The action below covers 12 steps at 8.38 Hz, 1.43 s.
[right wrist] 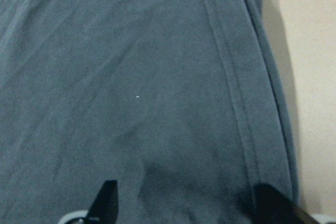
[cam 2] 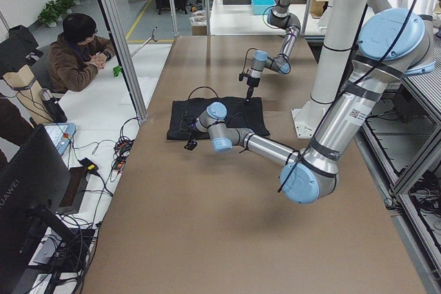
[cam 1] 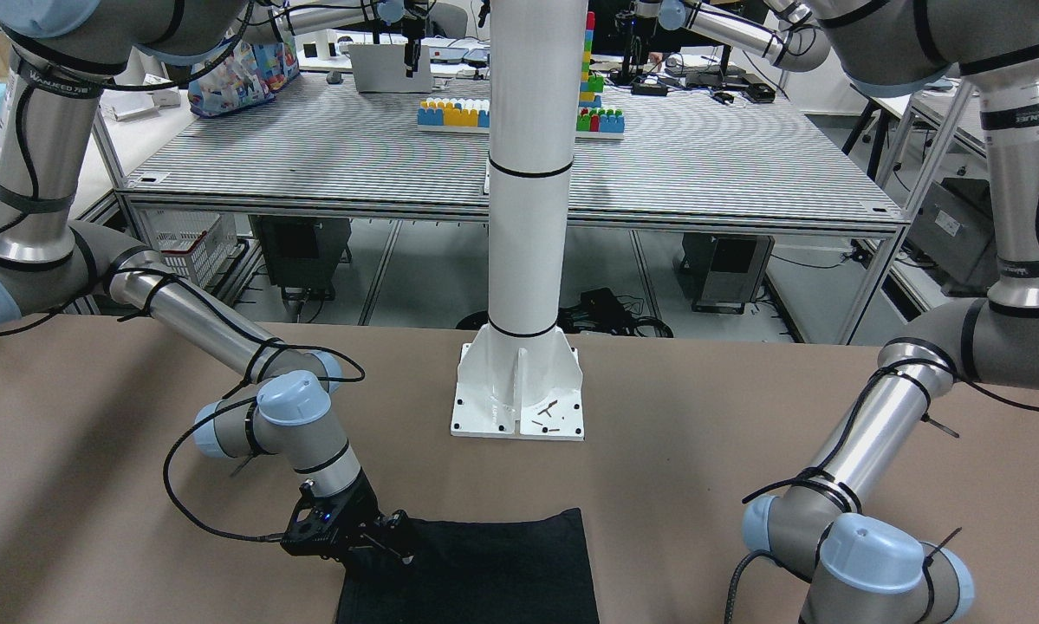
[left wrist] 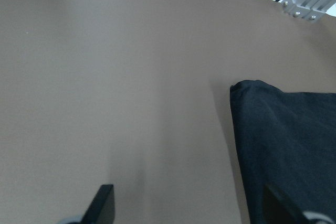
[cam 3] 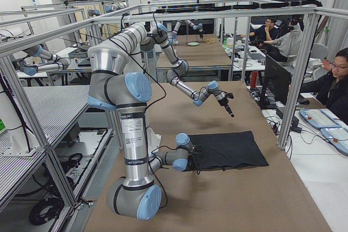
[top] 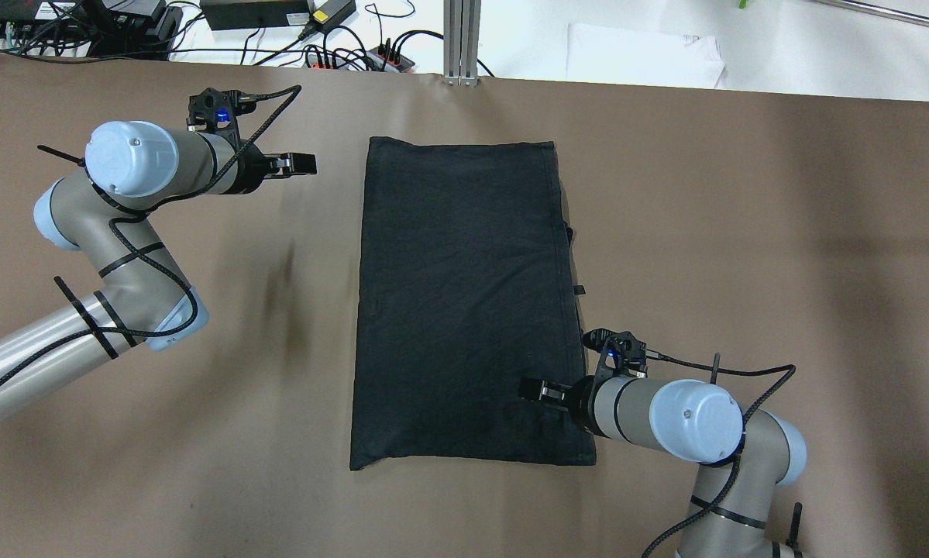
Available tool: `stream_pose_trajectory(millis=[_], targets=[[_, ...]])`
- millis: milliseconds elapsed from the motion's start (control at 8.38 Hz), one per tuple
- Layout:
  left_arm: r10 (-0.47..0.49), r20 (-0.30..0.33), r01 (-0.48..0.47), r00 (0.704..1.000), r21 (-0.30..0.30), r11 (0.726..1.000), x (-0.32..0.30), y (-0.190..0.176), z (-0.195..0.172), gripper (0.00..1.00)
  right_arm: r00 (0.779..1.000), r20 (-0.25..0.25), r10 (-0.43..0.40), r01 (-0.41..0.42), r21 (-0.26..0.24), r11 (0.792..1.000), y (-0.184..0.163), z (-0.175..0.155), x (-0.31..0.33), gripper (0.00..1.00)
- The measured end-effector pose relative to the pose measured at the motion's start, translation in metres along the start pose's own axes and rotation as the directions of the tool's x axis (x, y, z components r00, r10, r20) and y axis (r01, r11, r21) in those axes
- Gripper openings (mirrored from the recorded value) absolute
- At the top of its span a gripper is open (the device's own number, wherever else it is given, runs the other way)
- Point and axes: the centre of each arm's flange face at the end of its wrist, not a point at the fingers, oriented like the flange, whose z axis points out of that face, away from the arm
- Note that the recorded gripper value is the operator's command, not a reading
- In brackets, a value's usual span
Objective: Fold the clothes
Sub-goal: 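Grasp the shirt's near corner with the right gripper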
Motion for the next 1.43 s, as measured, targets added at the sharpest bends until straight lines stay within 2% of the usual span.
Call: stream_pose_trajectory(millis=[119, 239, 954, 1193, 1431], targets=[[0.002, 0.003, -0.002, 1.000, -0.001, 1.000, -0.001, 0.001, 0.001, 1.00, 1.000, 0.004, 0.005, -0.005, 0.002, 1.000, 0.007, 0.003, -0.006, 0.26], [0.003, 0.005, -0.003, 1.000, -0.002, 1.000, -0.002, 0.001, 0.002, 1.00, 1.000, 0.008, 0.018, -0.018, 0.003, 1.000, 0.011, 0.004, -0.011, 0.00], [0.002, 0.011, -0.002, 1.000, 0.001, 1.000, -0.005, 0.002, 0.003, 1.00, 0.992, 0.002, 0.128, -0.128, 0.002, 0.992, 0.013, 0.005, -0.058, 0.00], [-0.003, 0.007, 0.003, 1.000, 0.002, 1.000, -0.004, 0.002, 0.002, 1.00, 0.991, 0.011, 0.136, -0.136, -0.004, 0.991, 0.013, 0.002, -0.064, 0.00], [-0.045, -0.026, 0.045, 0.999, -0.001, 0.999, 0.006, 0.000, -0.006, 1.00, 0.991, 0.029, 0.134, -0.133, -0.015, 0.991, 0.013, -0.006, -0.070, 0.00]])
